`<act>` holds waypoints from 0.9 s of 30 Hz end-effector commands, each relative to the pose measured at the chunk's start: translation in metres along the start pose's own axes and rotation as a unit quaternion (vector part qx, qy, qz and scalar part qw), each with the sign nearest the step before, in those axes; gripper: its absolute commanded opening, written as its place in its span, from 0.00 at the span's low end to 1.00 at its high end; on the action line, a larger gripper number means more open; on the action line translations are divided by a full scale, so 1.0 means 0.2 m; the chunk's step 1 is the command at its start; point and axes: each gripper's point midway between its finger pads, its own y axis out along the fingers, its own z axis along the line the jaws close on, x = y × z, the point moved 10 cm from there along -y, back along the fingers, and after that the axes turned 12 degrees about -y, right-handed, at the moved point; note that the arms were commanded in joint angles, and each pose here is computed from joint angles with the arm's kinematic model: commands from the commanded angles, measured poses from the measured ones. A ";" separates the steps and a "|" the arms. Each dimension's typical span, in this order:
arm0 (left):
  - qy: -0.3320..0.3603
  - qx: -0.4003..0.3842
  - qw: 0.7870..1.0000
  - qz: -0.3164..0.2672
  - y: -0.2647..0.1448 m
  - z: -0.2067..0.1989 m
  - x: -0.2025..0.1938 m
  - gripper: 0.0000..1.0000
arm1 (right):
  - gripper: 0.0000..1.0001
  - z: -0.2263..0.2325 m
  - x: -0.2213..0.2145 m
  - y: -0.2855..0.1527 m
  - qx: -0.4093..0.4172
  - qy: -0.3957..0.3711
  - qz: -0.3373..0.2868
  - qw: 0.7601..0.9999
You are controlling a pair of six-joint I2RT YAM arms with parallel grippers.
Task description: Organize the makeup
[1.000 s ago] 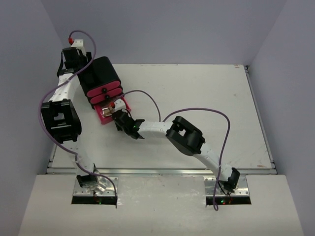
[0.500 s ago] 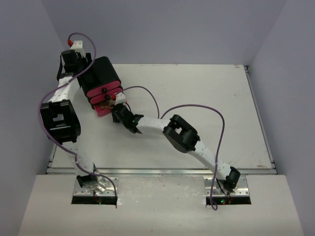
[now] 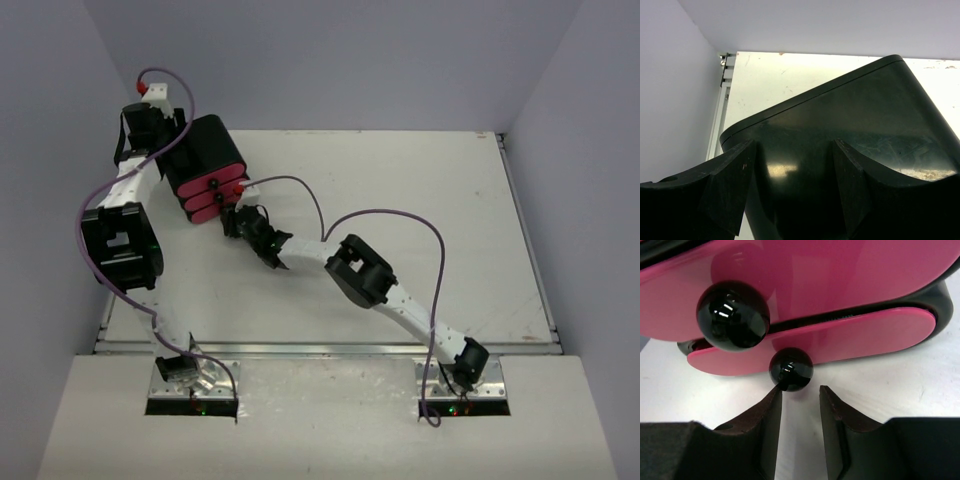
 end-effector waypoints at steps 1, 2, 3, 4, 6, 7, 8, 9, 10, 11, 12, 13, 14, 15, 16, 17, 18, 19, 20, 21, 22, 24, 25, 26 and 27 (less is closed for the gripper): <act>-0.004 0.011 0.991 0.135 0.03 0.08 -0.33 0.61 | 0.37 -0.03 0.29 0.09 -0.019 0.036 -0.136 0.990; -0.004 0.011 0.991 0.135 0.03 0.07 -0.33 0.61 | 0.37 -0.03 0.28 0.11 -0.017 0.039 -0.140 0.989; -0.005 0.011 0.991 0.135 0.03 0.07 -0.33 0.61 | 0.37 -0.03 0.30 0.11 -0.016 0.044 -0.146 0.988; -0.004 0.012 0.991 0.135 0.03 0.08 -0.33 0.61 | 0.37 -0.04 0.30 0.12 -0.016 0.047 -0.150 0.987; -0.002 0.012 0.991 0.135 0.03 0.08 -0.33 0.61 | 0.36 -0.06 0.30 0.12 -0.017 0.049 -0.149 0.987; -0.002 0.012 0.991 0.136 0.03 0.08 -0.33 0.61 | 0.36 -0.07 0.29 0.10 -0.017 0.046 -0.141 0.989; -0.002 0.010 0.991 0.137 0.02 0.08 -0.33 0.61 | 0.36 -0.08 0.28 0.07 -0.014 0.043 -0.134 0.990; -0.002 0.008 0.991 0.136 0.03 0.07 -0.33 0.61 | 0.36 -0.07 0.29 0.05 -0.007 0.043 -0.138 0.989; -0.003 0.006 0.991 0.136 0.03 0.07 -0.33 0.61 | 0.36 -0.07 0.29 0.03 -0.005 0.042 -0.139 0.989; -0.005 0.004 0.991 0.136 0.03 0.07 -0.33 0.61 | 0.37 -0.07 0.30 -0.01 -0.001 0.037 -0.139 0.990; -0.007 0.001 0.991 0.136 0.03 0.07 -0.32 0.61 | 0.38 -0.07 0.32 -0.05 0.004 0.030 -0.140 0.990; -0.007 -0.002 0.991 0.135 0.03 0.06 -0.32 0.61 | 0.39 -0.07 0.34 -0.08 0.010 0.025 -0.144 0.989; -0.008 -0.005 0.991 0.135 0.03 0.06 -0.31 0.61 | 0.39 -0.07 0.35 -0.12 0.010 0.018 -0.147 0.989; -0.007 -0.008 0.991 0.133 0.03 0.06 -0.29 0.61 | 0.40 -0.07 0.40 -0.17 0.022 0.008 -0.152 0.988; -0.006 -0.015 0.991 0.130 0.04 0.05 -0.27 0.61 | 0.41 -0.07 0.44 -0.21 0.031 0.002 -0.157 0.987; -0.005 -0.018 0.992 0.128 0.03 0.05 -0.26 0.61 | 0.41 -0.07 0.46 -0.25 0.036 -0.004 -0.162 0.986; -0.002 -0.020 0.992 0.122 0.03 0.04 -0.23 0.62 | 0.42 -0.07 0.48 -0.31 0.041 -0.013 -0.166 0.985; 0.000 -0.022 0.993 0.115 0.02 0.04 -0.20 0.62 | 0.43 -0.08 0.49 -0.37 0.047 -0.023 -0.170 0.984; 0.001 -0.023 0.994 0.109 0.02 0.03 -0.17 0.62 | 0.43 -0.09 0.51 -0.42 0.054 -0.028 -0.171 0.983; 0.002 -0.023 0.994 0.104 0.01 0.03 -0.15 0.62 | 0.43 -0.10 0.53 -0.46 0.062 -0.035 -0.171 0.983; 0.002 -0.023 0.995 0.099 0.00 0.03 -0.13 0.62 | 0.43 -0.09 0.61 -0.52 0.073 -0.040 -0.182 0.980; 0.003 -0.029 0.996 0.084 -0.04 0.00 -0.02 0.62 | 0.47 -0.12 0.62 -0.69 0.091 -0.060 -0.166 0.980; 0.001 -0.035 0.996 0.076 -0.07 -0.01 0.02 0.62 | 0.50 -0.12 0.71 -0.75 0.098 -0.066 -0.180 0.977; 0.000 -0.040 0.997 0.070 -0.10 -0.02 0.05 0.62 | 0.52 -0.16 0.64 -0.84 0.097 -0.080 -0.156 0.980; -0.002 -0.048 0.997 0.062 -0.13 -0.04 0.08 0.63 | 0.57 -0.21 0.61 -0.90 0.088 -0.103 -0.140 0.981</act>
